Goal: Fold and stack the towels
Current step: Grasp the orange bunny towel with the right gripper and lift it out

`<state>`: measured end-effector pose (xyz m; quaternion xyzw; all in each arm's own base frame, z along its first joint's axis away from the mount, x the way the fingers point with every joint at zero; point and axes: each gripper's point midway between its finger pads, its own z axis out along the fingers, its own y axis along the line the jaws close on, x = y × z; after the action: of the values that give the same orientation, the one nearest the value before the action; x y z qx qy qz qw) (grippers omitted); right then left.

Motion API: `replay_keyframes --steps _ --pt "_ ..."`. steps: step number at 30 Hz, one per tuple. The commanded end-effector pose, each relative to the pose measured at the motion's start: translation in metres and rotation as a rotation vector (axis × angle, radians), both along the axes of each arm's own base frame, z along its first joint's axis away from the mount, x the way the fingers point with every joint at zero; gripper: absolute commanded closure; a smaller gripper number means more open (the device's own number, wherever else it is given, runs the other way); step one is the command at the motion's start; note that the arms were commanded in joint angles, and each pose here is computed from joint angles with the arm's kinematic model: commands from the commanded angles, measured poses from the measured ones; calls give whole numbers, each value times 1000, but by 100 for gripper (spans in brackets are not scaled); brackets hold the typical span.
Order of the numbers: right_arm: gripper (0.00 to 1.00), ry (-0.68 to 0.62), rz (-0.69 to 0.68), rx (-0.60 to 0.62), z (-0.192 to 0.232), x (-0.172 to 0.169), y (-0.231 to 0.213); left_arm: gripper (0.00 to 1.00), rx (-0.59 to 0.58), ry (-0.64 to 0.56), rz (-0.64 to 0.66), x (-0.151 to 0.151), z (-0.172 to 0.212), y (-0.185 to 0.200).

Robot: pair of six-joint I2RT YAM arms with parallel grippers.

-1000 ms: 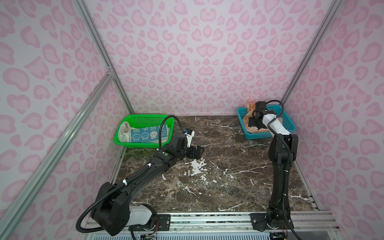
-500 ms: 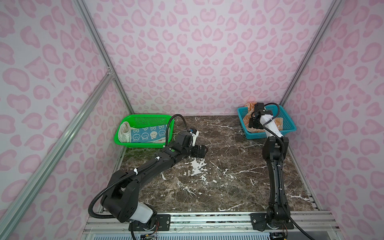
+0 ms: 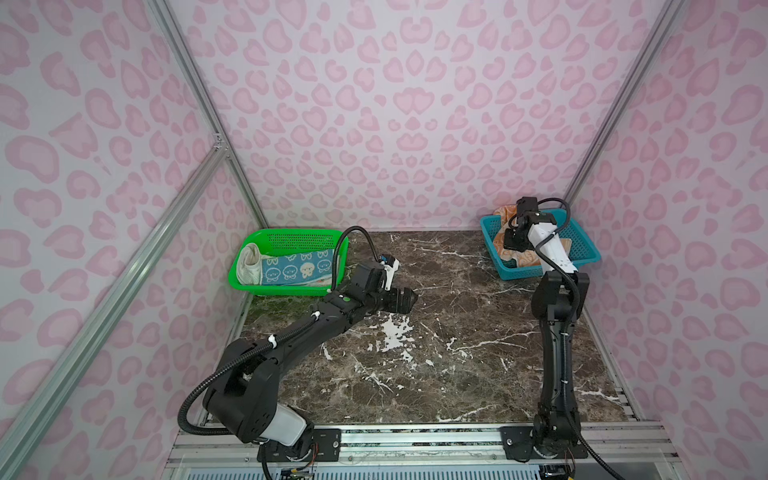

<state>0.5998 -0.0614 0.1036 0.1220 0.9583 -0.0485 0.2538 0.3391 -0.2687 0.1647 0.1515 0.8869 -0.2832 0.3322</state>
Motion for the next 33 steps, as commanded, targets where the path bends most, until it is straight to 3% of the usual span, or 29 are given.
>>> replay_keyframes --steps 1,9,16,21,27,30,33 --pt "100 -75 5 -10 27 5 4 2 -18 -26 -3 4 10 -3" --pt "100 -271 51 -67 127 -18 24 2 -29 -69 -1 6 27 -2" --pt "100 -449 280 -66 220 -60 91 2 -29 -132 15 7 51 4" --pt "100 -532 571 48 262 -109 174 2 -15 -202 45 8 75 17" --pt "100 -571 864 286 295 -180 276 2 7 -291 126 6 105 53" --pt "100 -570 853 456 289 -200 295 3 25 -329 159 2 115 69" --pt "100 -502 732 581 243 -206 292 3 49 -336 175 -2 113 80"
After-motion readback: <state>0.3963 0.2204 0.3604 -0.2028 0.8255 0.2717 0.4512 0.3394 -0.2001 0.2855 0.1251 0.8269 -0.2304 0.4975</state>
